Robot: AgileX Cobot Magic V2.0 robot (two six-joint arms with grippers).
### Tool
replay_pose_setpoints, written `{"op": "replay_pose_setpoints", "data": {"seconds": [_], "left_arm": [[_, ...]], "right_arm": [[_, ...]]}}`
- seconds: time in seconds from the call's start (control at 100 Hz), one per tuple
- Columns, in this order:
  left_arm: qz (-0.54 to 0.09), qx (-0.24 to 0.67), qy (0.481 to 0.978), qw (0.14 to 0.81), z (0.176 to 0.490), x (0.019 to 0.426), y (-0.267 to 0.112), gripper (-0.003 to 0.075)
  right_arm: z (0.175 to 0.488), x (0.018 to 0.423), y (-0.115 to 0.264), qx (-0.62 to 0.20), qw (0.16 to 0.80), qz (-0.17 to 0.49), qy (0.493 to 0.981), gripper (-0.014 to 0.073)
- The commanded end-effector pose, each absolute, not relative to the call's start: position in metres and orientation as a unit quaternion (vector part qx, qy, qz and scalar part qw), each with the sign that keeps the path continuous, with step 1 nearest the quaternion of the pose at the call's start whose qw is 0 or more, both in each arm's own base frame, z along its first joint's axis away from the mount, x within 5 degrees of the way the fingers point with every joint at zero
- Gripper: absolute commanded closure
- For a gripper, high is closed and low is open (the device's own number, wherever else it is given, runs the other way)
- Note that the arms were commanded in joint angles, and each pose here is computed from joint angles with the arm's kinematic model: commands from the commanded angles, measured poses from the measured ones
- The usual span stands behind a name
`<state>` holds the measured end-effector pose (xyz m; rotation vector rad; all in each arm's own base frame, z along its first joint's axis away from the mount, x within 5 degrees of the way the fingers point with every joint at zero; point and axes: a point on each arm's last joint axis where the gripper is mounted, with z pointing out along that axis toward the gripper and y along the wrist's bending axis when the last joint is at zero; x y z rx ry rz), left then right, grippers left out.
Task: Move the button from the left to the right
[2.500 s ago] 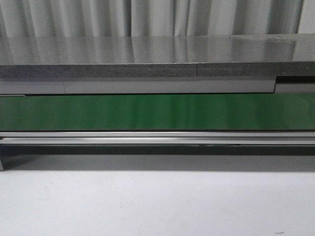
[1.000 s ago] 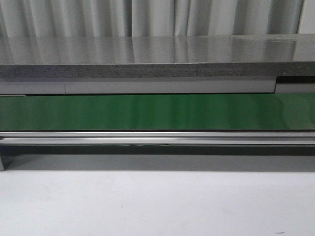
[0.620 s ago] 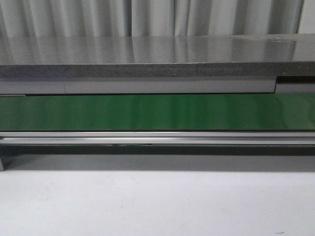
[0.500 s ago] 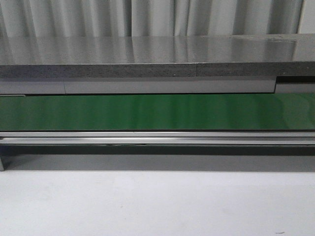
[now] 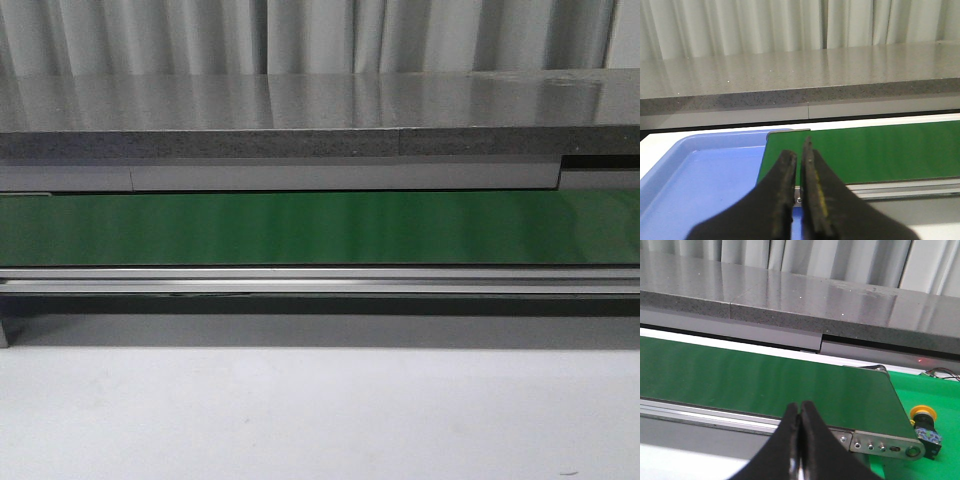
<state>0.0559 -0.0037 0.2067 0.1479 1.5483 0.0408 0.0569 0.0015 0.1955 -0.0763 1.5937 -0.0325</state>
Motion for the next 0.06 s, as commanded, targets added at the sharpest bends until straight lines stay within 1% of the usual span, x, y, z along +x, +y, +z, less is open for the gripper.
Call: {"op": "replay_pose_setpoints", "data": {"seconds": [0.0,0.05], "left_arm": [[0.010,0.065,0.668,0.741,0.2033,0.0544,-0.0046,0.0715],[0.010,0.065,0.668,0.741,0.2033,0.0544,-0.0046,0.0715]], "right_arm": [[0.2035,0.0555,0.0013,-0.035,0.732,-0.021,0.680,0.0663],[0.2035,0.0555,0.0013,-0.035,0.732,-0.021,0.680,0.0663]]}}
